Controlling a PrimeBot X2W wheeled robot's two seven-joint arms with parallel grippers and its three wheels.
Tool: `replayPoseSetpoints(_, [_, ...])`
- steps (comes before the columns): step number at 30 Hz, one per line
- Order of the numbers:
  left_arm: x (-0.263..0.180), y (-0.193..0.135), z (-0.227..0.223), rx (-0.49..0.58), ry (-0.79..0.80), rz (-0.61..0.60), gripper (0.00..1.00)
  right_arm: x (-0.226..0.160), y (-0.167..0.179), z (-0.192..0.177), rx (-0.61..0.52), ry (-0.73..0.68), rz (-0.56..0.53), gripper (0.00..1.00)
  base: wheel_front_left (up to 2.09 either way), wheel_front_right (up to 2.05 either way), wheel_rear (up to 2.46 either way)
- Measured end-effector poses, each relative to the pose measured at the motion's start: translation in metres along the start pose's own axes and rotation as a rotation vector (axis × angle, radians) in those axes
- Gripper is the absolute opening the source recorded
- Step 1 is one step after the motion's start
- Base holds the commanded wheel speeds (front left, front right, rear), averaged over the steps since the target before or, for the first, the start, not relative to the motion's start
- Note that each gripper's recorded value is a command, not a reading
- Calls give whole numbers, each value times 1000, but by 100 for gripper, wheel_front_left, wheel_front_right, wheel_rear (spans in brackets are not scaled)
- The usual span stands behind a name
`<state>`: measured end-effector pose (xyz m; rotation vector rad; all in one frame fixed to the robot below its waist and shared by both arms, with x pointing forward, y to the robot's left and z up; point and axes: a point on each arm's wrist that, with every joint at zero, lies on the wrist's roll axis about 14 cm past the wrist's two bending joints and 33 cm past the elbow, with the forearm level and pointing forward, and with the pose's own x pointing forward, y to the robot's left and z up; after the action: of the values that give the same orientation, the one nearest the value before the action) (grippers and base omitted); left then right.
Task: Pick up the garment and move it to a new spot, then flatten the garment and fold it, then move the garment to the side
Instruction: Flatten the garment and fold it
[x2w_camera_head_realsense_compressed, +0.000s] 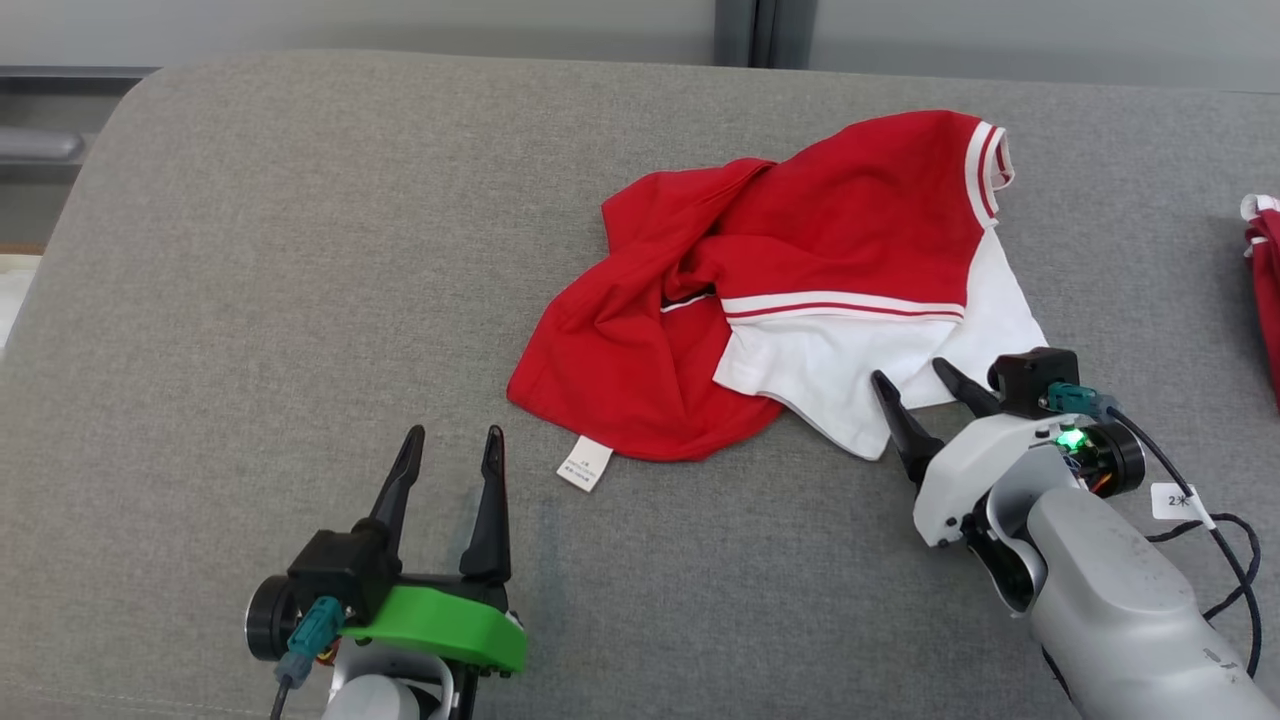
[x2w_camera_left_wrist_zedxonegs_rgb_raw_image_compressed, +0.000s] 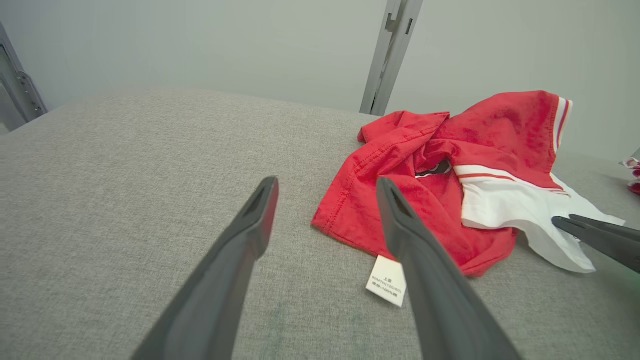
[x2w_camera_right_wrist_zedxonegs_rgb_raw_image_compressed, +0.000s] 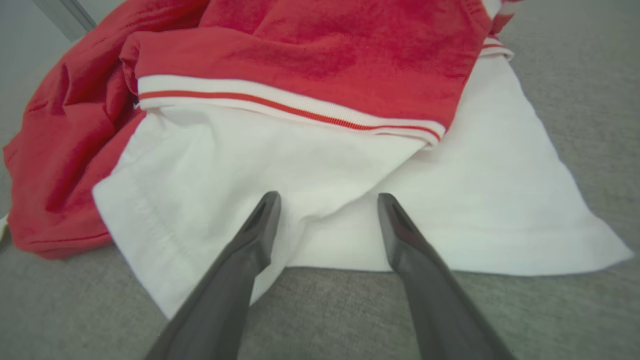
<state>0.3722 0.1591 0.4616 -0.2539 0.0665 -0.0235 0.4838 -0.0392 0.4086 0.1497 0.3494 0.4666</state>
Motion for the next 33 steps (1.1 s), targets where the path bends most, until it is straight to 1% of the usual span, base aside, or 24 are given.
replayPoseSetpoints(8, [-2,7,0,4,0,22,100,18,15,18,9,-34,40,100,0,0,0])
replayPoseSetpoints(11, [-2,7,0,4,2,23,100,21,16,21,1,-41,46,100,0,0,0])
replayPoseSetpoints(14, [-2,8,0,4,1,25,100,22,15,24,16,-48,42,100,0,0,0])
replayPoseSetpoints(15, [-1,8,0,4,1,26,100,23,15,25,14,-48,41,81,0,0,0])
replayPoseSetpoints(16, [-1,8,1,4,0,26,100,23,13,25,12,-48,39,48,0,0,0])
replayPoseSetpoints(17, [-1,8,1,4,0,26,100,23,11,26,8,-45,34,35,0,0,0])
replayPoseSetpoints(18, [-1,8,1,4,0,26,100,23,9,26,4,-41,31,16,0,0,0])
replayPoseSetpoints(19, [-1,8,0,5,0,27,100,24,9,26,-1,-37,30,0,0,0,0])
replayPoseSetpoints(23, [-1,8,1,6,-2,26,100,30,13,35,-29,-49,41,0,0,0,0])
replayPoseSetpoints(30, [-5,9,4,10,-8,29,100,41,26,82,-72,-165,76,0,0,0,0])
replayPoseSetpoints(33, [-7,9,5,6,-13,31,100,44,25,99,-121,-194,80,0,0,0,0])
